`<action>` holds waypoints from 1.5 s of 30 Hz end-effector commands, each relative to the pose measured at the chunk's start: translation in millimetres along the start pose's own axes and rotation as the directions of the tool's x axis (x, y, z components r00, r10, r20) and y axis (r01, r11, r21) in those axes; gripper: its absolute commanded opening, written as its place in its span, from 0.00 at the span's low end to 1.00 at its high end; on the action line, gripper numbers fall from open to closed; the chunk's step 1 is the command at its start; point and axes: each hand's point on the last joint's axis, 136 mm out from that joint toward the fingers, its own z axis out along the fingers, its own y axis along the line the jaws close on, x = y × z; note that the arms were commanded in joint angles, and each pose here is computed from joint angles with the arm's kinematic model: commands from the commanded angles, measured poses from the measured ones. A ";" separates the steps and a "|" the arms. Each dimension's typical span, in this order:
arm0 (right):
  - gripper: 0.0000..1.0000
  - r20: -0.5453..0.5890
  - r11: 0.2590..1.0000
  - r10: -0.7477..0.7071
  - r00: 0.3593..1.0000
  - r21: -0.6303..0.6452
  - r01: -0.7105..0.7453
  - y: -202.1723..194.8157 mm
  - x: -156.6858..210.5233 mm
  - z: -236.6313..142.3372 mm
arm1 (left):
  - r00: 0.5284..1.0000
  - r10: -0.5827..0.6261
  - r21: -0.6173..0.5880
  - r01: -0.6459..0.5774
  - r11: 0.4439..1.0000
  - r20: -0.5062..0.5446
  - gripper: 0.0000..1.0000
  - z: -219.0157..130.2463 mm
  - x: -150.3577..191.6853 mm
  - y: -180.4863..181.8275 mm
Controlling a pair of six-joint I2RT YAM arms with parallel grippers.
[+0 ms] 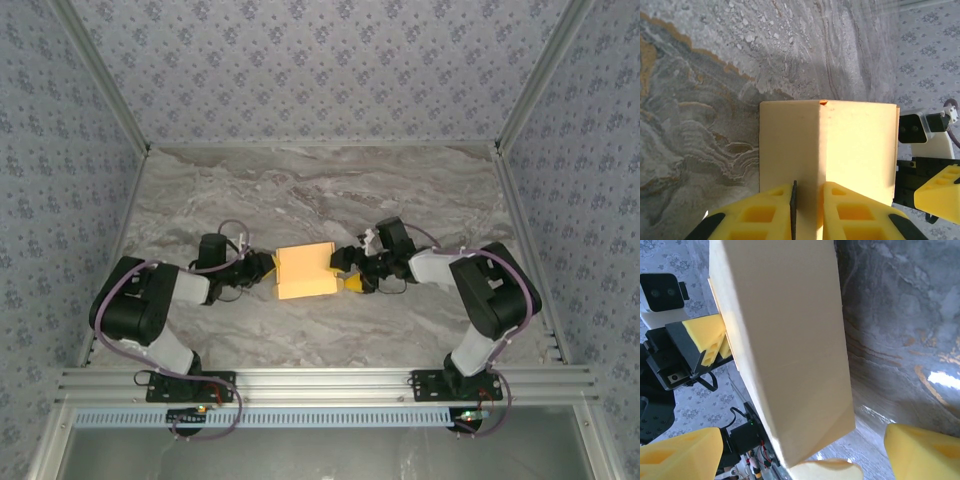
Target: Fold the paper box
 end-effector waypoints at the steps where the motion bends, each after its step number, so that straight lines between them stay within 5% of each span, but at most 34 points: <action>1: 0.87 0.005 1.000 -0.022 1.000 -0.014 0.023 7.6 -5.4 6.7 | 0.976 -0.212 -0.305 0.188 0.934 -0.049 0.17 -9.0 48.2 87.3; 20: 0.79 0.083 0.995 -0.037 0.996 -0.094 0.044 41.6 -30.4 20.2 | 0.973 -0.219 -0.346 0.182 0.920 -0.073 0.19 -10.6 52.7 101.5; 28: 0.52 0.100 0.995 0.028 0.995 -0.096 -0.018 37.3 -30.4 21.2 | 0.985 -0.164 -0.284 0.141 0.948 -0.059 0.38 -10.9 41.7 81.4; 34: 0.47 0.106 0.991 0.102 0.989 -0.097 -0.092 33.9 -30.2 17.0 | 0.997 -0.077 -0.211 0.073 0.975 -0.013 0.50 -15.3 23.4 51.9; 38: 0.46 0.107 0.983 0.161 0.981 -0.104 -0.150 37.6 -29.4 4.4 | 0.991 0.118 -0.141 -0.108 0.984 0.061 0.65 -25.7 1.5 4.6; 40: 0.46 0.111 0.977 0.202 0.973 -0.091 -0.192 39.0 -28.2 -7.7 | 0.946 0.277 -0.204 -0.241 0.949 0.168 0.70 -38.8 -14.6 -17.4; 42: 0.46 0.121 0.970 0.240 0.963 -0.080 -0.231 41.3 -28.6 -21.5 | 0.844 0.461 -0.250 -0.401 0.881 0.272 0.74 -54.5 -23.6 -50.3; 45: 0.45 0.134 0.958 0.286 0.949 -0.065 -0.280 43.6 -29.1 -42.2 | 0.527 0.753 -0.337 -0.679 0.652 0.395 0.83 -77.2 -17.5 -107.0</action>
